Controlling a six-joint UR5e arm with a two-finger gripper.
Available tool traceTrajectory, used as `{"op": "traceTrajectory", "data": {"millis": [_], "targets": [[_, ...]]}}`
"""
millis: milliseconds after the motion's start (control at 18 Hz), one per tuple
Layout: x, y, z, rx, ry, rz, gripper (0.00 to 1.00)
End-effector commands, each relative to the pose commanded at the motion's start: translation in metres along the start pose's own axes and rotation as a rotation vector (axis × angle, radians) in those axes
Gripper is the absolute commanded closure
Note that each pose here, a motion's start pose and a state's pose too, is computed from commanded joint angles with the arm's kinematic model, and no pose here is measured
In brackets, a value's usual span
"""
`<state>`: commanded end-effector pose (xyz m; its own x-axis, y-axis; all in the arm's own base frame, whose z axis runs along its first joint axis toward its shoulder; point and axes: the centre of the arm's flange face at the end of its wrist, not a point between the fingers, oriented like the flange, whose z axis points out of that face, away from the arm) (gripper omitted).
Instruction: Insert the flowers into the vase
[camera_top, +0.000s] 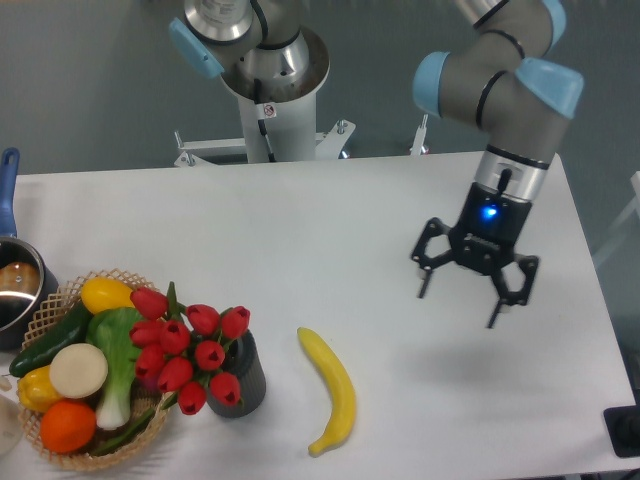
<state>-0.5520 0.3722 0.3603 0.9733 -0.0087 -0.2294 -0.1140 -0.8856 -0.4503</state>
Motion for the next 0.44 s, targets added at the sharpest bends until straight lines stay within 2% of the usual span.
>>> {"op": "traceTrajectory", "data": {"millis": [278,444], "targets": [[0.012,-0.013,0.037,-0.327,0.058,0.061,0.0],[0.018,-0.016,0.043,-0.345,0.061,0.071,0.0]]}}
